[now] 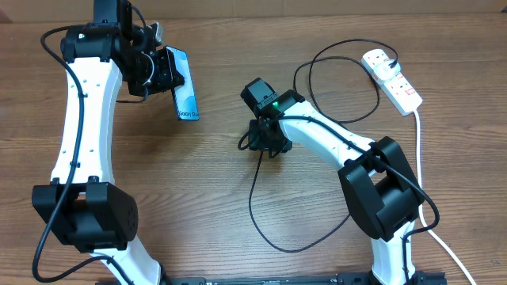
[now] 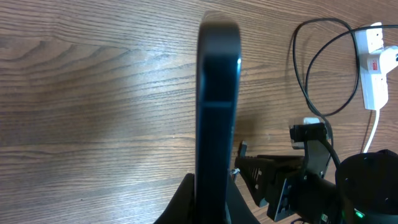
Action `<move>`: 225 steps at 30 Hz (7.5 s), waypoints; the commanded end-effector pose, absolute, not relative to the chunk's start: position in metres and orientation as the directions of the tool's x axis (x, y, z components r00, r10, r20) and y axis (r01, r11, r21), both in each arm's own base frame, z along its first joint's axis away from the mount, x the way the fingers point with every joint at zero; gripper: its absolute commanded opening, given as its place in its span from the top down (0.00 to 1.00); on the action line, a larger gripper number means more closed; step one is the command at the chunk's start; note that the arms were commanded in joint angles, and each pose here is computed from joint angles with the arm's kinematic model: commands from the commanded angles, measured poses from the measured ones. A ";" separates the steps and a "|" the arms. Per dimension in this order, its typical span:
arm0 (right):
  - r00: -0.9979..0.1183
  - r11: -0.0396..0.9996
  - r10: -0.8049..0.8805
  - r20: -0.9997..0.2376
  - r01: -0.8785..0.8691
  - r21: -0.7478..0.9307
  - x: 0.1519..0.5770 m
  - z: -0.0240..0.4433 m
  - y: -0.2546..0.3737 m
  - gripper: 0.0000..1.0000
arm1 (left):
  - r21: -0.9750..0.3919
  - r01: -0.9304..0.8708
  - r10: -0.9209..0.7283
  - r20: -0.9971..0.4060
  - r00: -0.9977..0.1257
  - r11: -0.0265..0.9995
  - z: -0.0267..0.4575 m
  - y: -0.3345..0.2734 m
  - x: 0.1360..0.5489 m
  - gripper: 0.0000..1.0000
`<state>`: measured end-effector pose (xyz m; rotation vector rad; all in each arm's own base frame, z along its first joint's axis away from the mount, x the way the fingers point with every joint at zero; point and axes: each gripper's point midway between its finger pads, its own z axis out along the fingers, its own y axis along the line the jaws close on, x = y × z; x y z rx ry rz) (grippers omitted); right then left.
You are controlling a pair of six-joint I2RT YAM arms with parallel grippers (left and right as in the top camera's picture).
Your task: Plug charger to phone and switch on socket
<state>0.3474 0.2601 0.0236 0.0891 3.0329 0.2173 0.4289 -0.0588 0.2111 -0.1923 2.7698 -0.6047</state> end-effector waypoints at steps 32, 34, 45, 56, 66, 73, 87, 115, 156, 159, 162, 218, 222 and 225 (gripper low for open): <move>-0.989 0.982 0.140 -0.044 0.133 0.133 0.347 -0.007 0.261 0.87 | -0.435 -0.063 -0.206 -0.290 -0.935 0.898 0.224 -0.058 0.431 0.96; -0.989 0.982 0.141 -0.044 0.134 0.133 0.347 -0.007 0.261 0.92 | -0.435 -0.063 -0.206 -0.290 -0.935 0.898 0.224 -0.058 0.431 0.96; -0.994 0.964 0.105 -0.008 0.099 0.245 0.355 0.015 0.277 0.96 | -0.512 0.012 -0.162 -0.294 -0.942 0.859 0.232 -0.075 0.429 0.96; -0.976 0.675 -0.197 -0.096 -0.206 0.709 0.349 0.152 0.305 0.96 | -0.836 0.230 -0.110 -0.324 -0.940 0.499 0.294 -0.115 0.414 0.96; -0.859 0.300 -0.381 -0.342 -0.465 0.833 0.283 0.268 0.294 0.96 | -0.937 0.294 -0.156 -0.324 -0.933 0.188 0.349 -0.109 0.403 0.96; -0.797 0.206 -0.422 -0.432 -0.549 0.810 0.257 0.293 0.313 0.96 | -0.961 0.237 -0.162 -0.258 -0.952 0.140 0.355 -0.111 0.400 0.96; -0.827 0.181 -0.309 -0.470 -0.536 0.824 0.284 0.321 0.336 0.96 | -0.965 0.257 -0.140 -0.263 -0.955 0.060 0.367 -0.117 0.395 0.96; -0.858 0.103 -0.302 -0.415 -0.462 0.881 0.277 0.343 0.345 0.96 | -0.962 0.268 -0.136 -0.273 -0.952 0.048 0.370 -0.118 0.394 0.96; -0.870 0.148 -0.257 -0.421 -0.466 0.872 0.292 0.341 0.342 0.96 | -0.973 0.196 -0.157 -0.215 -0.964 0.125 0.357 -0.116 0.402 0.96; -0.884 0.202 -0.238 -0.403 -0.451 0.869 0.297 0.333 0.340 0.96 | -0.975 0.184 -0.158 -0.202 -0.966 0.123 0.357 -0.116 0.402 0.96; -0.877 0.200 -0.241 -0.416 -0.464 0.863 0.298 0.332 0.339 0.96 | -0.977 0.174 -0.159 -0.192 -0.968 0.122 0.357 -0.116 0.402 0.96; -0.865 0.152 -0.256 -0.431 -0.476 0.866 0.293 0.339 0.341 0.96 | -0.973 0.205 -0.151 -0.219 -0.964 0.103 0.361 -0.118 0.402 0.96; -0.865 0.151 -0.255 -0.433 -0.478 0.865 0.293 0.340 0.341 0.96 | -0.973 0.217 -0.143 -0.226 -0.963 0.077 0.366 -0.119 0.400 0.96; -0.864 0.149 -0.254 -0.435 -0.479 0.865 0.294 0.340 0.341 0.96 | -0.973 0.217 -0.143 -0.226 -0.964 0.078 0.365 -0.119 0.400 0.96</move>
